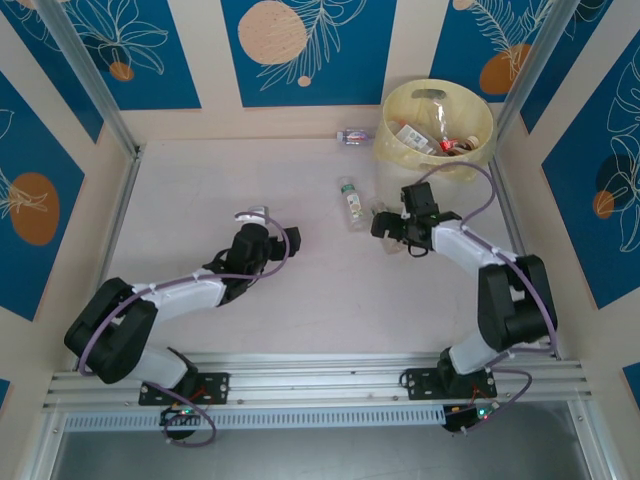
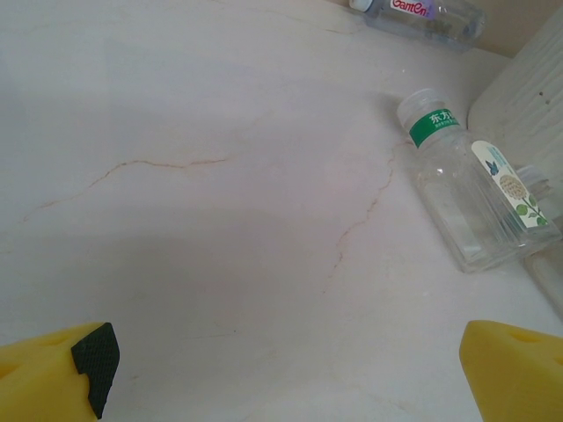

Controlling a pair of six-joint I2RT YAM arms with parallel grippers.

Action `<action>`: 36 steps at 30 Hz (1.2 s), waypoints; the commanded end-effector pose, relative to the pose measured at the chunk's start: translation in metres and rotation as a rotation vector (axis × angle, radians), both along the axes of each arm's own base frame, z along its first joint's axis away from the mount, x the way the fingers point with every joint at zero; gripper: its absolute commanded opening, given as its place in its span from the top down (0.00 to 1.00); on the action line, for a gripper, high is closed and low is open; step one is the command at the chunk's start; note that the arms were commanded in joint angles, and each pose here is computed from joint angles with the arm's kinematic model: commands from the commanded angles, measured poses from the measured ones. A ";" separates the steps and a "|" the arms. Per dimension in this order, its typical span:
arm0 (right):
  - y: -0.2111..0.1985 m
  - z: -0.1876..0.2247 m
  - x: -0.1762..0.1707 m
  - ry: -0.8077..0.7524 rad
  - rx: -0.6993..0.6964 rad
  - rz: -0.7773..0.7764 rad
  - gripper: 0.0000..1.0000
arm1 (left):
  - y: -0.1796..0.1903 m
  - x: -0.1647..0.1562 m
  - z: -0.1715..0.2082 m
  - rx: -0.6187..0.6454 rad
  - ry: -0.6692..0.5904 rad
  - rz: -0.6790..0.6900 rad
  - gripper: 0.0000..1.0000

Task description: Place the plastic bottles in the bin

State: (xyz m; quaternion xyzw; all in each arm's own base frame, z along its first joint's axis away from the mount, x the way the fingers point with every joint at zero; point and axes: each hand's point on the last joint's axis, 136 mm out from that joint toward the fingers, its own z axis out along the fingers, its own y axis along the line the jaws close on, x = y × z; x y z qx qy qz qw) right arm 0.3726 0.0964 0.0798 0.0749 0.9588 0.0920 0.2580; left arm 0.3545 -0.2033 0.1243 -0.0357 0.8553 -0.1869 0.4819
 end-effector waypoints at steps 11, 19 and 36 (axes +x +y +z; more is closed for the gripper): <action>0.005 -0.034 0.012 0.180 -0.253 0.087 0.09 | 0.012 0.002 -0.004 -0.023 0.007 0.044 0.00; 0.006 -0.037 0.008 0.198 -0.281 0.095 0.35 | 0.015 0.002 -0.006 -0.025 0.012 0.053 0.00; 0.051 0.021 -0.011 -0.096 -0.273 0.264 0.65 | 0.015 0.002 -0.006 -0.048 0.022 0.055 0.00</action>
